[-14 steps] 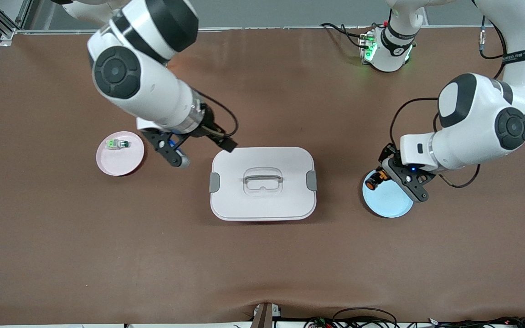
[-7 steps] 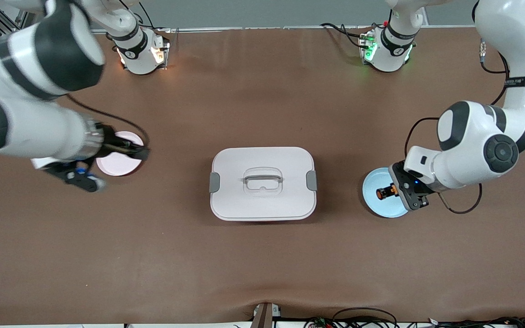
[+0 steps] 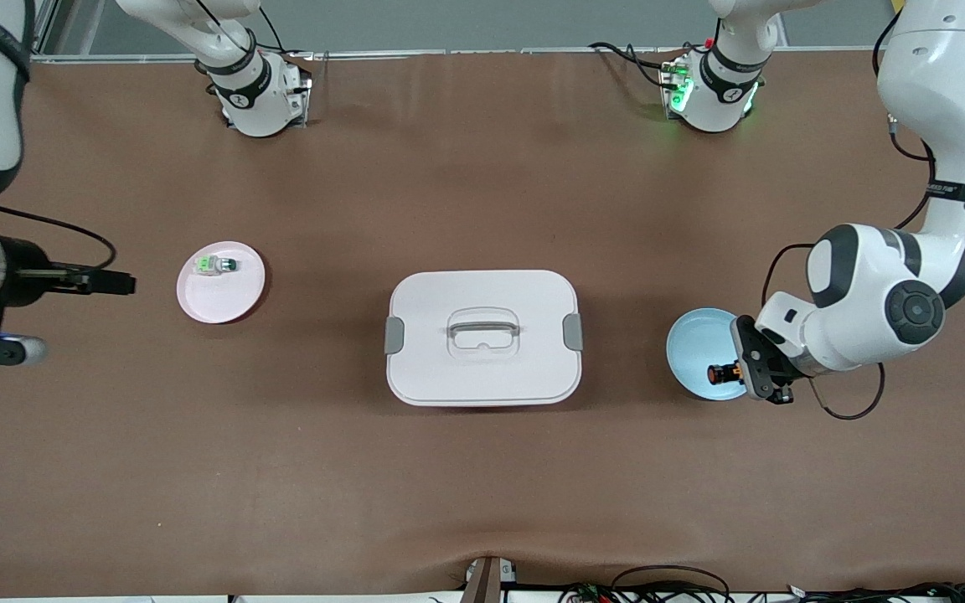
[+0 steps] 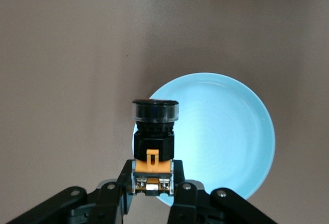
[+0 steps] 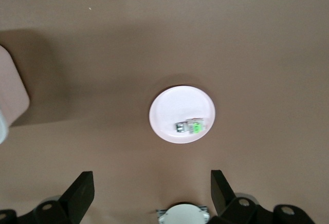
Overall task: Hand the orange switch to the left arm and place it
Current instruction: 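Lower the switch onto the blue plate with the left gripper while the right gripper retracts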
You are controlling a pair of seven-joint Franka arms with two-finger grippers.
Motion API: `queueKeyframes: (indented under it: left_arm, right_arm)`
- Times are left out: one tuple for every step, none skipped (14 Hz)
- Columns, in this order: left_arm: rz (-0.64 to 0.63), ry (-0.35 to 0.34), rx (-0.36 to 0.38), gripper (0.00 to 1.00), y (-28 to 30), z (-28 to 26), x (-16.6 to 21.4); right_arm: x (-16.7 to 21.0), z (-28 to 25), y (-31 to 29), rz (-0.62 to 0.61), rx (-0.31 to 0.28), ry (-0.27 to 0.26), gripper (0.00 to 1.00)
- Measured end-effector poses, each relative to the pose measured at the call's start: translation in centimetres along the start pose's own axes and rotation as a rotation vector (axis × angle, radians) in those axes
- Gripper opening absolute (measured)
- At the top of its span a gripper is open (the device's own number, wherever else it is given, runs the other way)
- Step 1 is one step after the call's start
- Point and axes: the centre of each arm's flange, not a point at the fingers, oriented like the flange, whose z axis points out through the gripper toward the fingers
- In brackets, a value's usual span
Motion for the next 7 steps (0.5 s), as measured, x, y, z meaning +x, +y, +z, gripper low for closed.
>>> queueKeyframes:
  left_arm:
    - [0.002, 0.004, 0.007, 0.33, 0.5, 1.0, 0.0]
    - [0.005, 0.006, 0.011, 0.33, 1.1, 2.1, 0.0]
    - [0.011, 0.006, 0.009, 0.33, 1.7, 3.0, -0.1]
    - [0.028, 0.003, 0.003, 0.33, 2.3, 3.5, -0.2]
    - [0.046, -0.002, -0.002, 0.33, 2.9, 3.9, -0.4]
    - [0.056, -0.009, -0.006, 0.33, 3.3, 4.0, -0.9]
    - [0.068, -0.017, -0.005, 0.33, 3.8, 4.1, -1.7]
  right_arm:
    - [0.2, 0.2, 1.6, -0.019, 0.004, -0.004, 1.00]
    - [0.3, 0.5, 3.1, -0.029, 0.010, -0.012, 1.00]
    - [0.5, 0.9, 4.4, -0.031, 0.017, -0.021, 1.00]
    - [0.6, 1.3, 5.4, -0.029, 0.022, -0.028, 1.00]
    - [0.7, 1.5, 6.0, -0.025, 0.025, -0.033, 1.00]
    - [0.7, 1.7, 6.3, -0.021, 0.026, -0.037, 1.00]
    - [0.7, 1.8, 6.5, -0.019, 0.027, -0.039, 1.00]
